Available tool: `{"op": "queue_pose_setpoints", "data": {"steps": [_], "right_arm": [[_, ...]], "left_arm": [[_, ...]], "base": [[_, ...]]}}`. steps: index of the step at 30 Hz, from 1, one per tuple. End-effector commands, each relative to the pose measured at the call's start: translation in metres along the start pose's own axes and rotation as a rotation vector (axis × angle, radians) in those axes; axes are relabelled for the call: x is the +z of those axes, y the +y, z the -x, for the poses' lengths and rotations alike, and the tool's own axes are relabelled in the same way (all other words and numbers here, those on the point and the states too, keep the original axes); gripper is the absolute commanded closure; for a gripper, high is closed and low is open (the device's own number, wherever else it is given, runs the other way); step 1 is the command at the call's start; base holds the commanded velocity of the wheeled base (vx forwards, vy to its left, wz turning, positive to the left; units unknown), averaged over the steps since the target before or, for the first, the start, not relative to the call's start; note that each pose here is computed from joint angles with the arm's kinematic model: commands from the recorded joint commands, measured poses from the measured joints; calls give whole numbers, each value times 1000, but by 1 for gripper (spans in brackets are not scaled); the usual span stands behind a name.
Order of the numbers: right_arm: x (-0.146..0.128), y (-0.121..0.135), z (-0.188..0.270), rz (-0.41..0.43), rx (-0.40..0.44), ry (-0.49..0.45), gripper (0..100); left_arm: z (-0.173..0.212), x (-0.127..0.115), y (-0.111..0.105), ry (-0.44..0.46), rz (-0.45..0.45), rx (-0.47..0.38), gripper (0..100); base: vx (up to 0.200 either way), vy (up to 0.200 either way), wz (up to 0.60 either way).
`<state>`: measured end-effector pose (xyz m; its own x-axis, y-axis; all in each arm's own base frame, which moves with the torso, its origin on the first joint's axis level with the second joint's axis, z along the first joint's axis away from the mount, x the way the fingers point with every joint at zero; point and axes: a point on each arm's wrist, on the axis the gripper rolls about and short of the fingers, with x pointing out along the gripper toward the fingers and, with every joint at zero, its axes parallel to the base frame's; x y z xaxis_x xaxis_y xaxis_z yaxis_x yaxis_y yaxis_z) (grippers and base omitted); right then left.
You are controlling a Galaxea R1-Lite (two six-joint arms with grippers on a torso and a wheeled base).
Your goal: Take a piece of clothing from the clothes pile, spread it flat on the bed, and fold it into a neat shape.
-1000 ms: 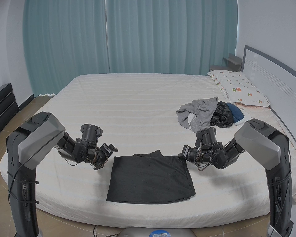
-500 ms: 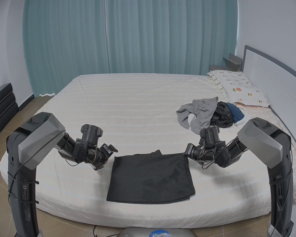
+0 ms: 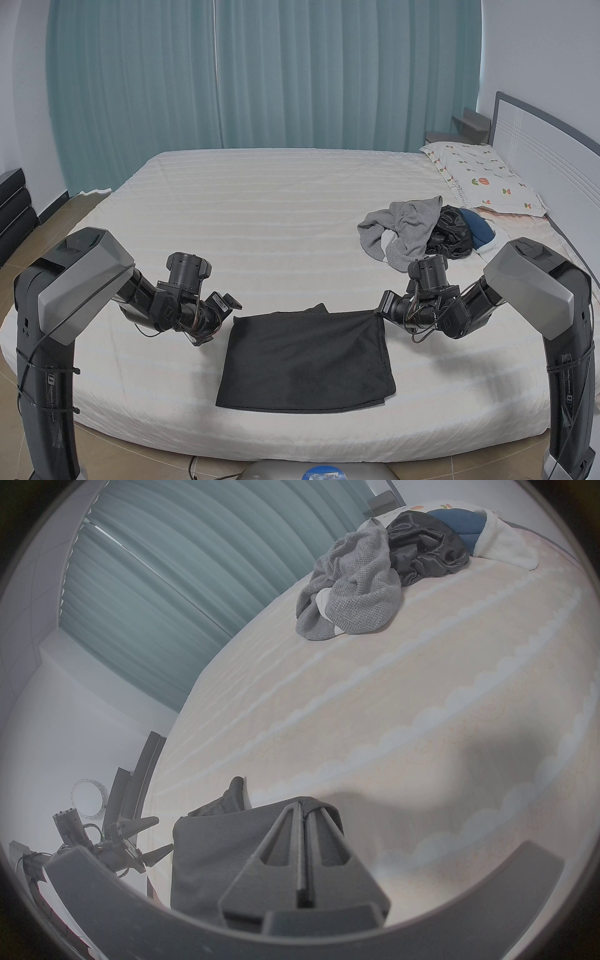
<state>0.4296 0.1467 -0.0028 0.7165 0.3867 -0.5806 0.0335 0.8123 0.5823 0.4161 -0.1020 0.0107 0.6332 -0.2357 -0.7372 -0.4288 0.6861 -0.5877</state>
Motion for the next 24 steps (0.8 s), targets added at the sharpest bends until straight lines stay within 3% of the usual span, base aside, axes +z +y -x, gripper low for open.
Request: {"op": "queue_pose_setpoints", "data": {"steps": [1, 7, 8, 17, 21, 24], "right_arm": [[0, 0, 1, 1, -1, 2, 100], [-2, -1, 0, -2, -19, 24, 100], [-2, -1, 0, -3, -19, 24, 0], [2, 3, 13, -18, -6, 12, 0], [6, 1, 28, -68, -7, 11, 0], [9, -8, 52, -131, 0, -13, 0]], "left_arm": [[0, 0, 0, 0, 0, 0, 0], [2, 0, -1, 0, 3, -1, 0], [2, 0, -1, 0, 5, -1, 0], [5, -2, 2, 12, -2, 3, 0], [10, -2, 2, 20, -4, -10, 0], [16, -2, 4, 74, -13, -48, 0]], "base": [[0, 0, 0], [0, 0, 0], [0, 0, 0], [0, 0, 0], [0, 0, 0], [0, 0, 0]]}}
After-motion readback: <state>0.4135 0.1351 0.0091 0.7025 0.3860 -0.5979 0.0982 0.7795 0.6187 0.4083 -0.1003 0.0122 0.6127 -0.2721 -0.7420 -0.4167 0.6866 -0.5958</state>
